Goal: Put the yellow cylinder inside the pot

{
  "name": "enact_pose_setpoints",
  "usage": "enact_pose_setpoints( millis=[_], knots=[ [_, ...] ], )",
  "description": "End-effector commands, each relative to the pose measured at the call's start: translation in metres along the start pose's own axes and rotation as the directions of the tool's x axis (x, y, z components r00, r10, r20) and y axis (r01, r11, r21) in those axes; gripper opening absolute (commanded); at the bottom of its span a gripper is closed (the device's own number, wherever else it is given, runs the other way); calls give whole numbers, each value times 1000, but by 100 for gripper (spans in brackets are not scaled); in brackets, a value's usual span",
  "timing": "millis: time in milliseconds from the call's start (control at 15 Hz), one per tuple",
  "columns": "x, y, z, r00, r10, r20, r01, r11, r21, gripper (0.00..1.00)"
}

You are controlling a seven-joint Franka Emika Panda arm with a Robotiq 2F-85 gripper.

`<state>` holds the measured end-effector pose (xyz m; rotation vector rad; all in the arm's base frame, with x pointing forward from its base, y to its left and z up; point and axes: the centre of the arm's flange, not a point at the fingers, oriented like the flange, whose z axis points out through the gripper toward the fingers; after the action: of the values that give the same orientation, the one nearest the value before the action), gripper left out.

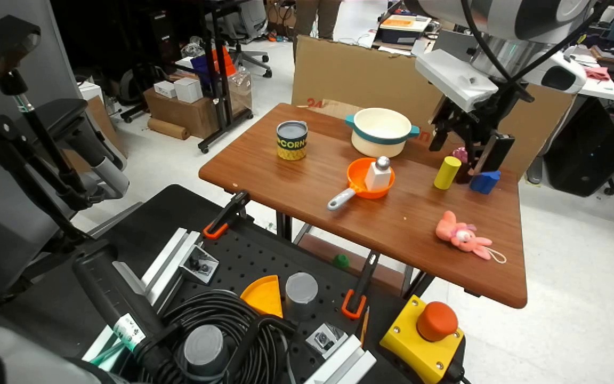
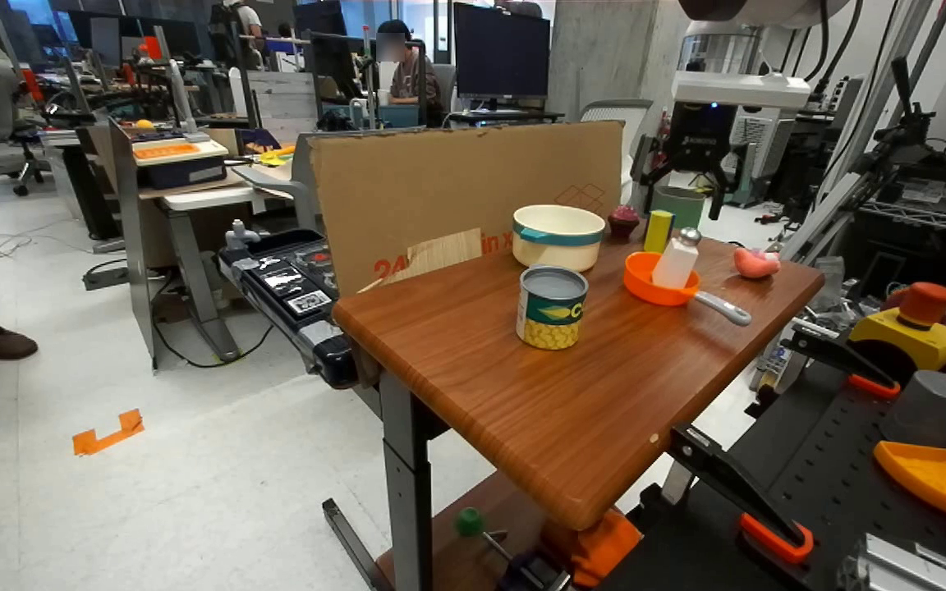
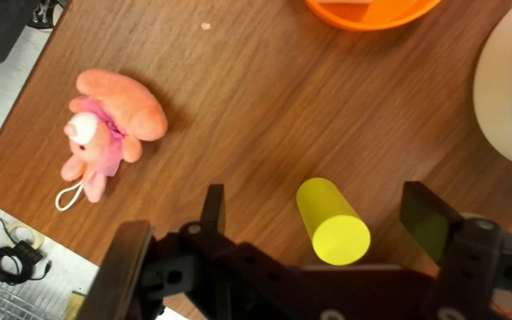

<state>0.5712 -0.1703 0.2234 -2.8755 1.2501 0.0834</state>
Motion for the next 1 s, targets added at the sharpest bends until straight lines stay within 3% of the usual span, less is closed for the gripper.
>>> enact_pose_setpoints(
  millis=[0, 933],
  knots=[
    [4, 1, -5, 1000, 10, 0, -10, 999, -35, 100],
    [15, -1, -16, 999, 13, -53, -14, 1000, -12, 100]
  ],
)
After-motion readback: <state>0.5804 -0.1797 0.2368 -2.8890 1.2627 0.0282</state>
